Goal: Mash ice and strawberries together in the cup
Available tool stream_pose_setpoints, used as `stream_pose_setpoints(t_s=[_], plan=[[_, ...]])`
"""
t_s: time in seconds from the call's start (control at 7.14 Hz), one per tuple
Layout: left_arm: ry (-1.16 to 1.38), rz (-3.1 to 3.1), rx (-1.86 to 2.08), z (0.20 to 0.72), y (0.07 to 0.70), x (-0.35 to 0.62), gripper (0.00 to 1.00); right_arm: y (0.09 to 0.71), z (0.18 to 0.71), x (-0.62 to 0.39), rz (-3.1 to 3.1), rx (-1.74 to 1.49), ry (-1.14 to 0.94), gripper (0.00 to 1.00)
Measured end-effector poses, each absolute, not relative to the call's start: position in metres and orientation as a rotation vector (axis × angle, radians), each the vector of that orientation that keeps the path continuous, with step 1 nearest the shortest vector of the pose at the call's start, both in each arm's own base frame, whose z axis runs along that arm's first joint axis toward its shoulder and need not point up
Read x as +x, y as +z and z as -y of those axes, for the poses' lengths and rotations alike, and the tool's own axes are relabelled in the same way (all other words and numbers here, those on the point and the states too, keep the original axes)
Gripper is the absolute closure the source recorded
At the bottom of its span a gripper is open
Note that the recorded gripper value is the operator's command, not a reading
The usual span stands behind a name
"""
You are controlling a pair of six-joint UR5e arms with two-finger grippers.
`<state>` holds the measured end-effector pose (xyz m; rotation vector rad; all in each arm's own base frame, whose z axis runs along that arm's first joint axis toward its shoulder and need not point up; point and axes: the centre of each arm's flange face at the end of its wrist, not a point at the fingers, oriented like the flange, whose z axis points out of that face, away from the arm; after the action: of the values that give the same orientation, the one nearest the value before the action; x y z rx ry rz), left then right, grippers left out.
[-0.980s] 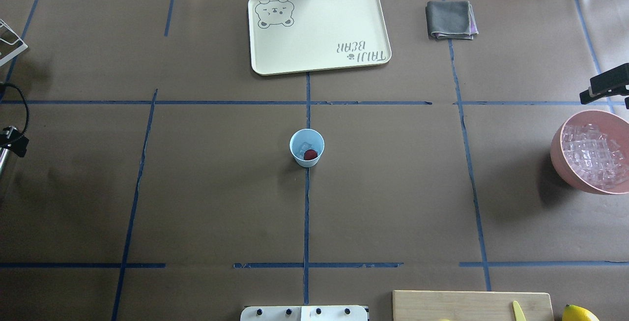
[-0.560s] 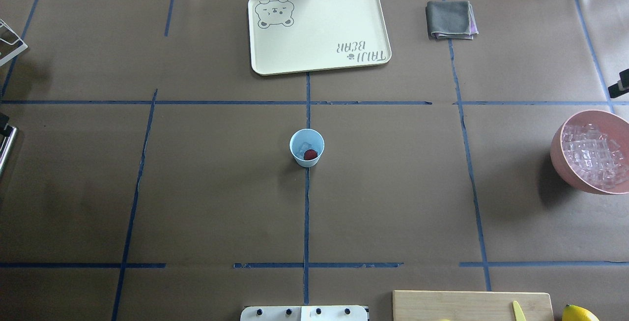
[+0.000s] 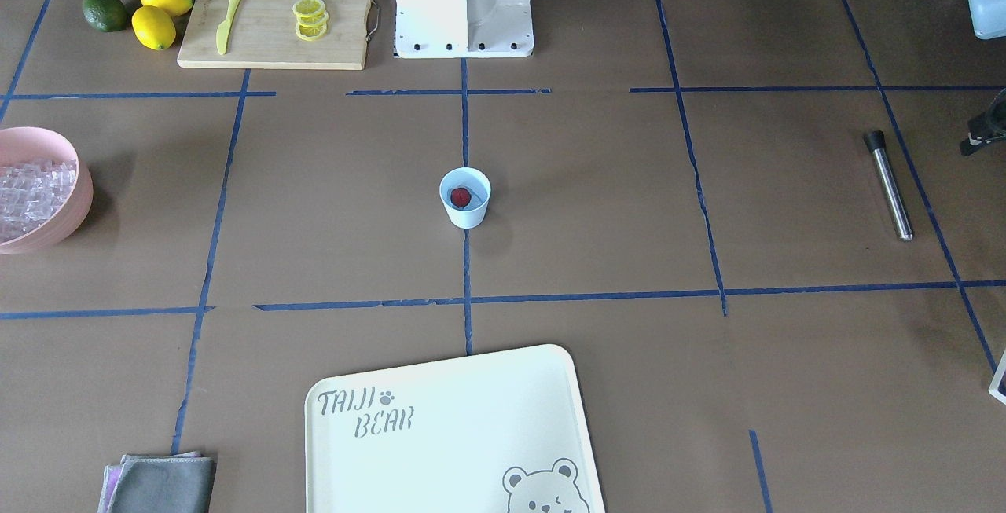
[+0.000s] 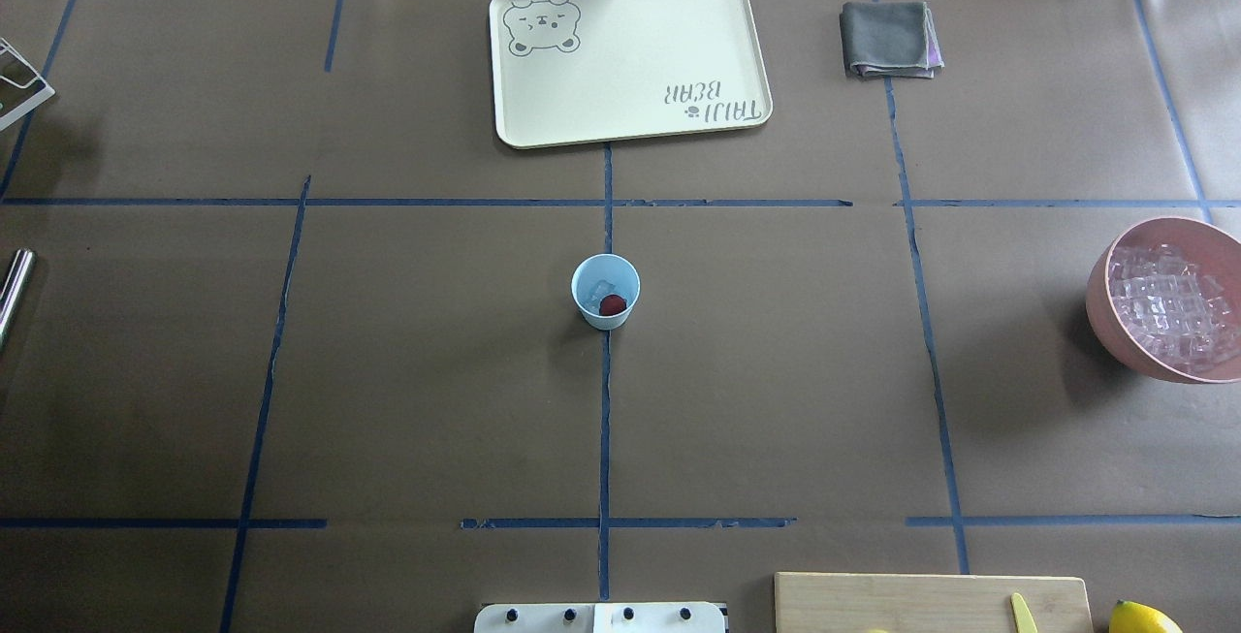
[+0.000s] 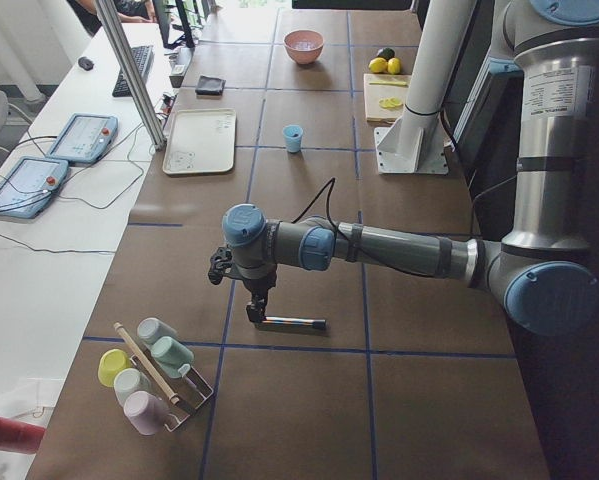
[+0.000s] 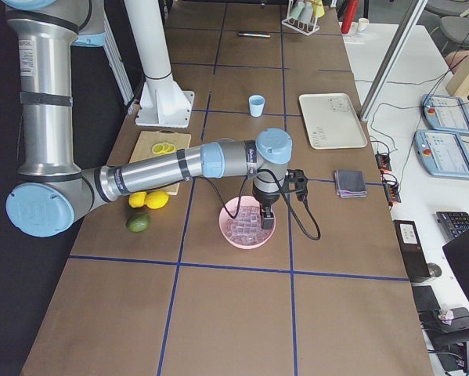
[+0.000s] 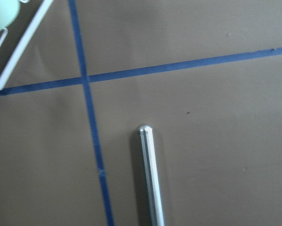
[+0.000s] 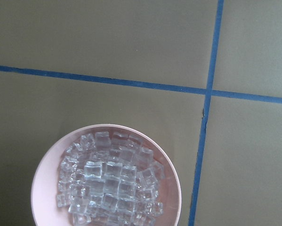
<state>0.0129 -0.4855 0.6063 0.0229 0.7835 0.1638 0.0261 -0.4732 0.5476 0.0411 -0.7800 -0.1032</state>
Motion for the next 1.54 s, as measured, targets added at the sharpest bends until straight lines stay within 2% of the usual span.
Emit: stream_pose_setpoints(t_s=[1.12,1.54], plan=[[0.094,-0.831,-0.004,0.481,0.606,0.006,0.00,0.561,0.463,0.042,0.788,-0.040,-0.086,0.00],[0.078,-0.828,0.014,0.474,0.623,-0.031,0.00,0.554,0.463,0.041,0.808,-0.041,-0.055,0.00]])
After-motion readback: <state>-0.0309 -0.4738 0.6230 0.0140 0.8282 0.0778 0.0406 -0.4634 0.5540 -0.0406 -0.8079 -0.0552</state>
